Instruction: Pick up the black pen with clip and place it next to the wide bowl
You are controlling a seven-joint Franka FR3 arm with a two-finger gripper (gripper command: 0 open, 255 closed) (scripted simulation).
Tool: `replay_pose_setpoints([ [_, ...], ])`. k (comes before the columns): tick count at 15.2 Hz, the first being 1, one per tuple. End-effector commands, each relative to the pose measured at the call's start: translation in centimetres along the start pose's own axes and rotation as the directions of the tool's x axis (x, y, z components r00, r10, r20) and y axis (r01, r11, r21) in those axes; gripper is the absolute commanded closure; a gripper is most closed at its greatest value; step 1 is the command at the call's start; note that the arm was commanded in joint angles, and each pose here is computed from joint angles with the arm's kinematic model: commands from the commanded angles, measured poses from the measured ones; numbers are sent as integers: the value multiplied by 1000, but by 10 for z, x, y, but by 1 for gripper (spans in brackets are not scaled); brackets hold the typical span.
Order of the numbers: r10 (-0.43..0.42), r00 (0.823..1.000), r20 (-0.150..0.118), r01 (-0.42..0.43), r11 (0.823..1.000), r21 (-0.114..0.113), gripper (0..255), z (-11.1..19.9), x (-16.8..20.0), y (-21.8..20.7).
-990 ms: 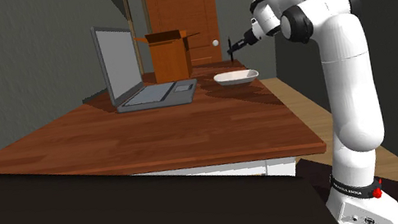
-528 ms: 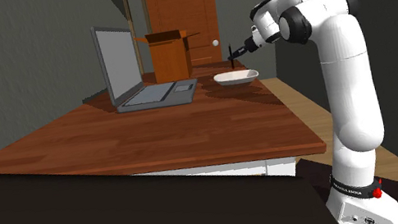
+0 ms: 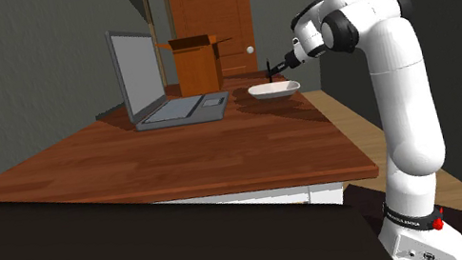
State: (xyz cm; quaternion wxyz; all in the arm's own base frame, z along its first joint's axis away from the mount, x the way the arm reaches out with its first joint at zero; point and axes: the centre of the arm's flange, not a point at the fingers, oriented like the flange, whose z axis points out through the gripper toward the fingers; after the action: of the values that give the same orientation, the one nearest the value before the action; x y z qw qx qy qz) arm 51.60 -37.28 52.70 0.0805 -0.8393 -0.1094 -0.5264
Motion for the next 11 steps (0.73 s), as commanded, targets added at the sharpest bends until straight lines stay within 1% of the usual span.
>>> replay_pose_setpoints([
  [1,0,1000,0,0,1000,0,255,0,-1,0],
  [5,0,1000,0,0,1000,0,255,0,-1,0],
  [6,0,1000,0,0,1000,0,0,0,-1,0],
  [11,0,1000,0,0,1000,0,0,0,-1,0],
])
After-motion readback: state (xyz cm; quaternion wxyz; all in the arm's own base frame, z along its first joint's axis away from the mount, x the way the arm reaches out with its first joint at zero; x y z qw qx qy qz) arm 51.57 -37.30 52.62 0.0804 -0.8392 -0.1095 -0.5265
